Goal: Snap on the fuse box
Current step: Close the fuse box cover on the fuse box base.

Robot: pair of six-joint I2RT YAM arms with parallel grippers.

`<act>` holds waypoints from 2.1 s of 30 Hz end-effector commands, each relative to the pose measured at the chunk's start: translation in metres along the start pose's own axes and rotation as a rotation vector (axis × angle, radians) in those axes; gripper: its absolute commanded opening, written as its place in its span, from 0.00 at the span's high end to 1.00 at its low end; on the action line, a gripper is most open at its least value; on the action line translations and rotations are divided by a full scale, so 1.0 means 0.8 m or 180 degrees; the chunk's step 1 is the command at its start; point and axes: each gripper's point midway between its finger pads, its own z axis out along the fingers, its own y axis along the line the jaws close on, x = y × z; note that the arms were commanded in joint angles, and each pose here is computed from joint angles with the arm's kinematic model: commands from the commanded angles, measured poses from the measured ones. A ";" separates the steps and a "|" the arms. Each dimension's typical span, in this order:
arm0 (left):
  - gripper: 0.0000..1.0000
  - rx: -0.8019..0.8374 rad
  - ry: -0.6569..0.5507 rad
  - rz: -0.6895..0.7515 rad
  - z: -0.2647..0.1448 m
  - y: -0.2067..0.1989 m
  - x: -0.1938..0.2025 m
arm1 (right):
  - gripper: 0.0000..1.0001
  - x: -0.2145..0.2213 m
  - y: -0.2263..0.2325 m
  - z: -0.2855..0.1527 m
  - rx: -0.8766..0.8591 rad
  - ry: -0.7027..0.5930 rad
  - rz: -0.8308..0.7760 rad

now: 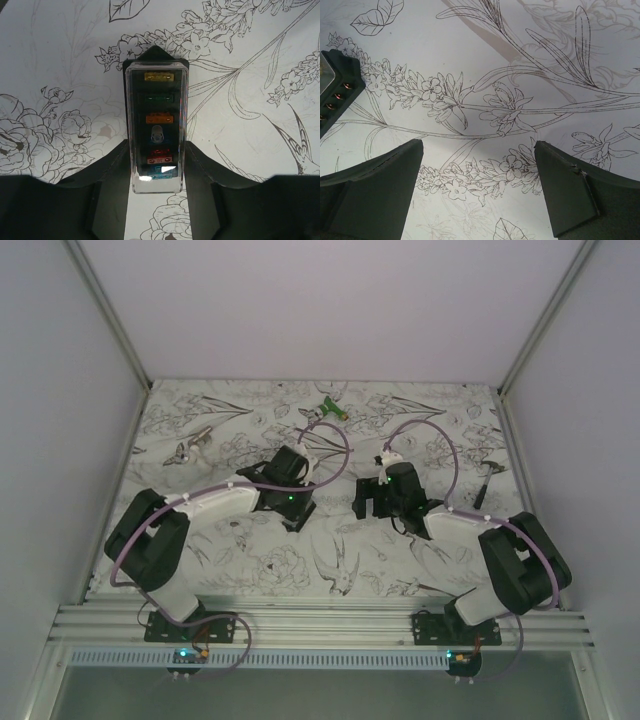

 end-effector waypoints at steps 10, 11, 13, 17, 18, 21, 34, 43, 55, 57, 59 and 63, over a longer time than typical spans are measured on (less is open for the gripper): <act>0.72 -0.0072 0.0161 -0.0120 0.003 0.006 0.025 | 0.00 -0.017 0.008 0.005 -0.0110 -0.0116 0.0042; 0.71 -0.0067 0.0174 -0.0128 0.004 0.006 0.026 | 0.00 -0.017 0.008 0.004 -0.0113 -0.0119 0.0043; 0.68 -0.0064 0.0191 -0.0147 0.004 0.005 0.029 | 0.00 -0.019 0.009 0.004 -0.0126 -0.0128 0.0040; 0.62 -0.0081 0.0231 -0.0201 0.004 0.006 0.037 | 0.00 -0.019 0.015 0.004 -0.0202 -0.0126 0.0061; 0.59 -0.0086 0.0240 -0.0212 0.004 0.007 0.039 | 0.00 -0.018 0.016 0.005 -0.0219 -0.0121 0.0066; 0.49 -0.0098 0.0235 -0.0235 0.001 0.007 0.037 | 0.00 -0.019 0.020 0.006 -0.0272 -0.0116 0.0083; 0.24 0.0053 -0.0120 -0.0611 -0.036 0.001 -0.002 | 0.00 -0.046 0.095 0.003 -0.0994 -0.0125 0.0278; 0.41 0.0320 -0.0114 -0.1183 -0.042 0.014 -0.015 | 0.13 -0.054 0.178 0.026 -0.1510 0.0042 0.0435; 0.66 0.0380 0.0243 -0.1431 -0.011 0.013 0.011 | 0.47 -0.018 0.198 0.061 -0.1542 0.0450 0.0545; 0.69 0.0403 0.0317 -0.1477 -0.006 0.011 0.017 | 0.53 -0.007 0.195 0.064 -0.1515 0.0533 0.0549; 0.71 0.0441 0.0386 -0.1516 -0.003 0.006 0.023 | 0.59 0.003 0.192 0.066 -0.1481 0.0611 0.0558; 0.74 0.0457 0.0514 -0.1624 0.005 0.002 0.035 | 0.66 0.023 0.182 0.067 -0.1378 0.0779 0.0538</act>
